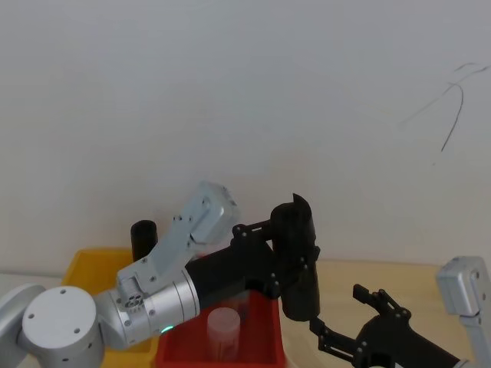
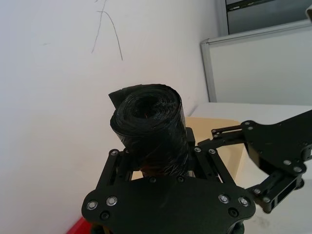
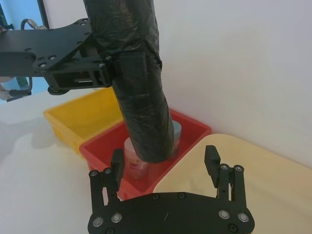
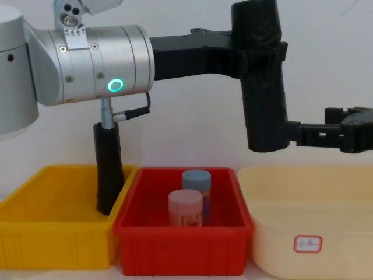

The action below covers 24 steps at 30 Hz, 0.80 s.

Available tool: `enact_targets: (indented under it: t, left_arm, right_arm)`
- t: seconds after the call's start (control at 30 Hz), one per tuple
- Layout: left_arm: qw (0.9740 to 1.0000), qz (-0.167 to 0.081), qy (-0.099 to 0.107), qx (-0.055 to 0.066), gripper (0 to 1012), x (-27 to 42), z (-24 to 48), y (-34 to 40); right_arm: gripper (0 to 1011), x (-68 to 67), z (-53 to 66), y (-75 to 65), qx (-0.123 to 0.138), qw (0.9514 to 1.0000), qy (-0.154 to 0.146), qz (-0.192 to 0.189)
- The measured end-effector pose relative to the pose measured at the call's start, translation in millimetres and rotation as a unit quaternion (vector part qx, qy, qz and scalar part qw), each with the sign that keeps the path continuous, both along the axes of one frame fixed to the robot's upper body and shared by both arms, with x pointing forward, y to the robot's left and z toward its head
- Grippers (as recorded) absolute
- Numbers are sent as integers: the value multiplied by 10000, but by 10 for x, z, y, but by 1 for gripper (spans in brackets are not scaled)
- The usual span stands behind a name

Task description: Pick up the garbage bag with the one hand and transfer it to the other hand.

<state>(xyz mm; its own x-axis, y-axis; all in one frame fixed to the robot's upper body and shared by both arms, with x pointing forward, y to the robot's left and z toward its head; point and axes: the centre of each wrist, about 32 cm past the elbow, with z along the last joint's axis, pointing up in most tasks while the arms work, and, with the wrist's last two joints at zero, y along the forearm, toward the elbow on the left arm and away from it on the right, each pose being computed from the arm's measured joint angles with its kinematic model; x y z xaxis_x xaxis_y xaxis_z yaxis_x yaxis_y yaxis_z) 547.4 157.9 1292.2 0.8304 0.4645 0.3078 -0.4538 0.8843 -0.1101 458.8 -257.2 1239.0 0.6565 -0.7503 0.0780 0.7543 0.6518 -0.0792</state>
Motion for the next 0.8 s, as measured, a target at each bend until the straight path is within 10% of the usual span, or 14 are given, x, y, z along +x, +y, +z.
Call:
enact_targets:
  t: [0.8]
  left_arm:
    - [9989, -47, 461, -60, 475, -26, 119, -106]
  right_arm:
    - [1004, 226, -62, 58, -30, 9999, -126, 37]
